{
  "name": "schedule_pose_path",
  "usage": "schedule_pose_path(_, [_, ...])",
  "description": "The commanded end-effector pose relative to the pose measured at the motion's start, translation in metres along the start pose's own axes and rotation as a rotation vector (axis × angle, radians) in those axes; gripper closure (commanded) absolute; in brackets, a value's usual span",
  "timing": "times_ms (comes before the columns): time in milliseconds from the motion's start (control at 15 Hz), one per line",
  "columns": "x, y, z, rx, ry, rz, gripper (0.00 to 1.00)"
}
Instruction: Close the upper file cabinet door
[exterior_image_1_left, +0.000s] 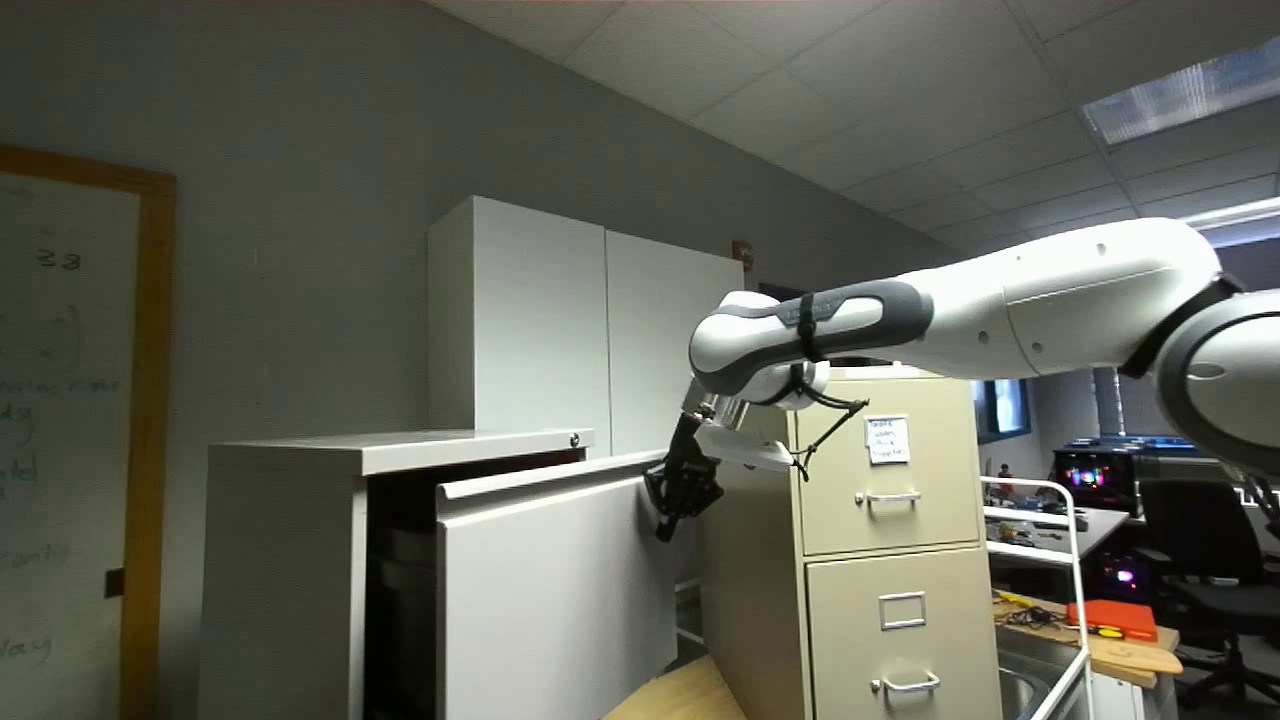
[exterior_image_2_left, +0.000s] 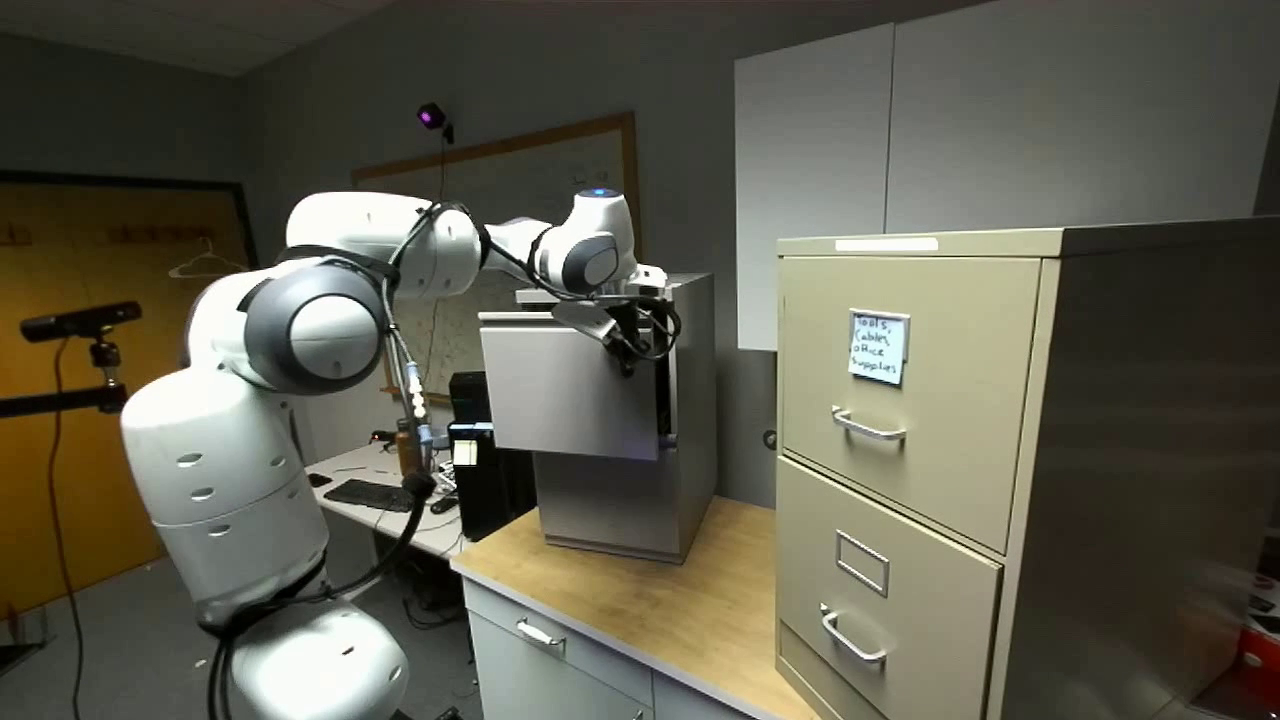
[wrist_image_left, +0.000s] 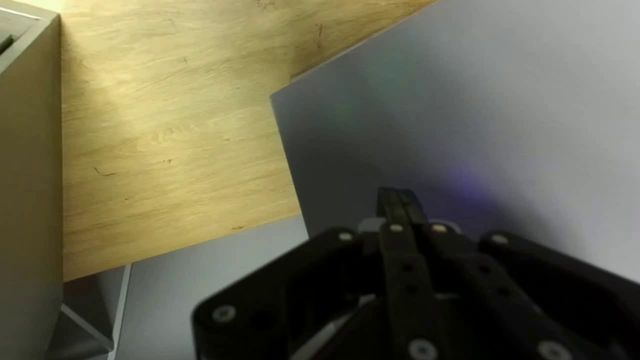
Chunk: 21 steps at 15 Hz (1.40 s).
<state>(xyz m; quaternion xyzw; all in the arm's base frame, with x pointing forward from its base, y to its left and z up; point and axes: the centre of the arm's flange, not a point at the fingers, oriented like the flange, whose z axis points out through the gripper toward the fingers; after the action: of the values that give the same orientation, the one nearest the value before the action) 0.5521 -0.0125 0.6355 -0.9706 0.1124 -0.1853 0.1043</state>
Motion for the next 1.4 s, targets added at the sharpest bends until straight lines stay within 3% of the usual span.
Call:
schedule_pose_path(0, [0.052, -0.030, 0.014, 0.016, 0.015, 0.058, 1.00])
schedule_pose_path(333, [0.072, -0.060, 0.026, -0.004, 0.044, 0.086, 1.00])
schedule_pose_path(933, [0.098, -0.140, 0.056, -0.042, 0.052, 0.025, 1.00])
schedule_pose_path(1333, [0.112, -0.165, 0.063, -0.100, 0.063, -0.001, 1.00])
